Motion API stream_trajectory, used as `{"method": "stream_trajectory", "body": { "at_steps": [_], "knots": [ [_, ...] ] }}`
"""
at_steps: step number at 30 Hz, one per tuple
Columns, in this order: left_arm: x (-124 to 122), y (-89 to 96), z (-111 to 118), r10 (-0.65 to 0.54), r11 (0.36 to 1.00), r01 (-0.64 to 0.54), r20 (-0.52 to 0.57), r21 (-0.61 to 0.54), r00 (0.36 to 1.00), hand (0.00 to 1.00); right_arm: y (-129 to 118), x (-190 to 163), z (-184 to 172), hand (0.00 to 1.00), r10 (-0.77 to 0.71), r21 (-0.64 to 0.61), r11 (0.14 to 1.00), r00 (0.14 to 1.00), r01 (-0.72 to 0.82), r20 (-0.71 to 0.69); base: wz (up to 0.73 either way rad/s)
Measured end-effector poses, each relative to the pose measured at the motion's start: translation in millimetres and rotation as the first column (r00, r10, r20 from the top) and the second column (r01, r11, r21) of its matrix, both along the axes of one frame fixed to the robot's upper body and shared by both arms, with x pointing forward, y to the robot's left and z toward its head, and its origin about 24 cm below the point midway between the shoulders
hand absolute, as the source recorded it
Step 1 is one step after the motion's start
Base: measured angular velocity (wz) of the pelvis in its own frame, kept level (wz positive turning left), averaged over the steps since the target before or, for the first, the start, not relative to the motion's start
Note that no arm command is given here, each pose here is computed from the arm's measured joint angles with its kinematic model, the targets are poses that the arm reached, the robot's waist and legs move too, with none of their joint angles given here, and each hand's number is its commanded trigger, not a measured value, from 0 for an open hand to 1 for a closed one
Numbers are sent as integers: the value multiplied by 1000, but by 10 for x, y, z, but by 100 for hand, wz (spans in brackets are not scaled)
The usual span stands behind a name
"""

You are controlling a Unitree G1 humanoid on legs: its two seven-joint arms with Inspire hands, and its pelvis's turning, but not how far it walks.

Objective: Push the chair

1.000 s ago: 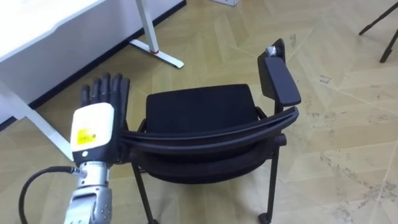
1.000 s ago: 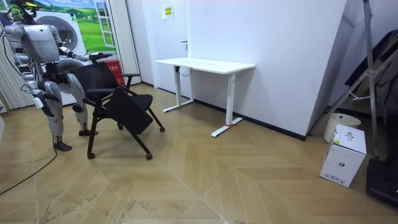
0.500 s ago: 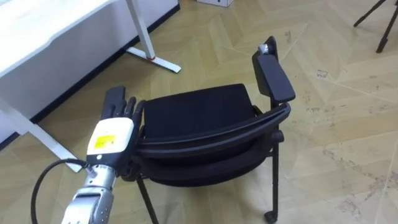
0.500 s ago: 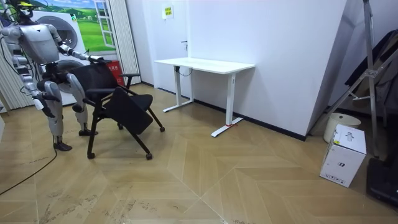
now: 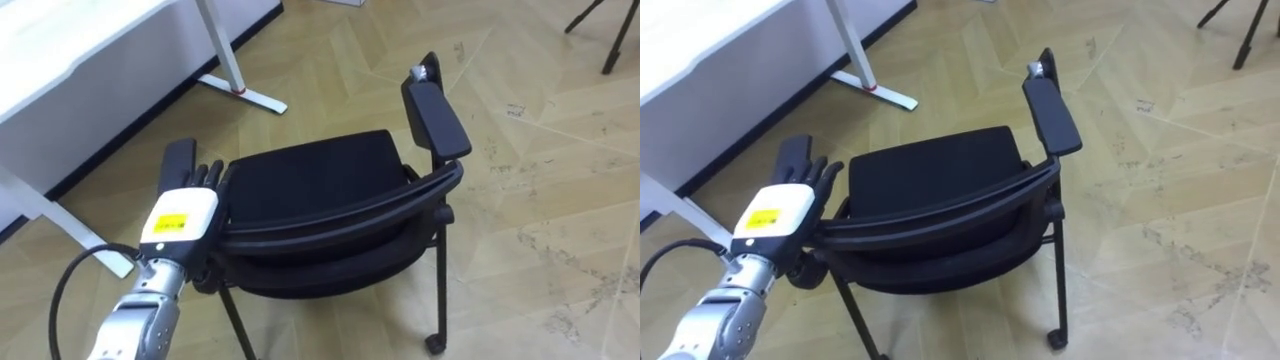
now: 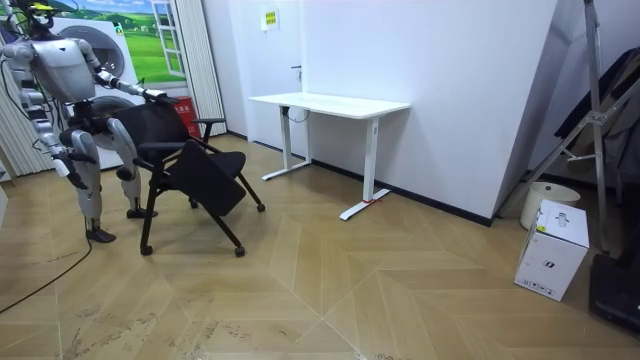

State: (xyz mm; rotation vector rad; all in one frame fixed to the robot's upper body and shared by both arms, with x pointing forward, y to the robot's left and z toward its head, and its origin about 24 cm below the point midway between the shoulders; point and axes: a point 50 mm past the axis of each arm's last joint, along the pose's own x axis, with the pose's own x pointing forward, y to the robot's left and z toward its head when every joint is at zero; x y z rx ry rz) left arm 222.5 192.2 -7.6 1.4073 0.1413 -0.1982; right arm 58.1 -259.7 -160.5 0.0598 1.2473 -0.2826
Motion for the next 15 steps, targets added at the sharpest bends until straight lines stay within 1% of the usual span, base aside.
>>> {"method": "stream_trajectory", "body": {
  "at_steps": [7, 15],
  "knots": [
    [-3, 14, -9, 15, 1000, -15, -4, 5, 1000, 0, -7, -11, 2, 0, -4, -10, 1000, 1000, 4, 1, -5],
    [-13, 32, -26, 31, 999, -30, -20, 22, 999, 0, -11, 11, 10, 0, 24, -18, 1000, 1000, -24, 6, -8]
  ]
}}
